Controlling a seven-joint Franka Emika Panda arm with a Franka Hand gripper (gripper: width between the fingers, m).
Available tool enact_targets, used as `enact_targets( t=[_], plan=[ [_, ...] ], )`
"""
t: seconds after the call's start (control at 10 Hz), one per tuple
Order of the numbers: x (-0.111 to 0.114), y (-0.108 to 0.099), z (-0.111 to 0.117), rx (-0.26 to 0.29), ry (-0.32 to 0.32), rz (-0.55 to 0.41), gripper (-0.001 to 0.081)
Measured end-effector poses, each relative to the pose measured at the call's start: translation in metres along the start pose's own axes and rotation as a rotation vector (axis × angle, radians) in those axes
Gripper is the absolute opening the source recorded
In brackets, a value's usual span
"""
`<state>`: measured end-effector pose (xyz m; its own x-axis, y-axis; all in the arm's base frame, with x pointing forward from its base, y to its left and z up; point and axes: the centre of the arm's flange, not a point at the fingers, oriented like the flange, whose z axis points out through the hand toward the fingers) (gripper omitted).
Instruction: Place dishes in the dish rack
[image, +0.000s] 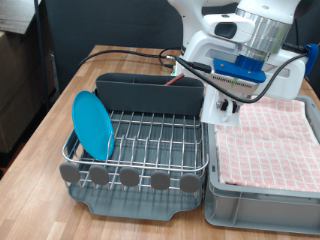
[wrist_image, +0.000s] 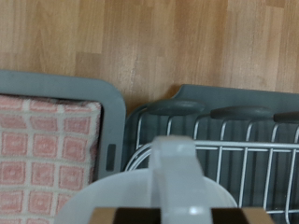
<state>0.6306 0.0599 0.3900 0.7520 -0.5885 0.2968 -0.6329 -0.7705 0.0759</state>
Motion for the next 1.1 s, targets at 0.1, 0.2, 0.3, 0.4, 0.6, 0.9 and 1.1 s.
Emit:
enact_targets(
  t=[0.1, 0.2, 0.3, 0.4, 0.6, 0.9, 1.1],
  plan=[
    [0.008, -0.001, 0.002, -0.001, -0.001, -0.003, 0.0072],
    [0.015, -0.002, 0.004, 0.0, -0.003, -0.005, 0.0072],
    [0.022, -0.003, 0.007, 0.002, -0.009, -0.008, 0.0072],
    [0.029, -0.004, 0.011, 0.002, -0.016, -0.013, 0.0072],
    [0.038, -0.008, 0.022, 0.002, -0.038, -0.018, 0.0072],
    [0.045, -0.016, 0.038, 0.016, -0.079, -0.042, 0.0072],
    [0.046, -0.021, 0.048, 0.023, -0.1, -0.048, 0.0072]
  ],
)
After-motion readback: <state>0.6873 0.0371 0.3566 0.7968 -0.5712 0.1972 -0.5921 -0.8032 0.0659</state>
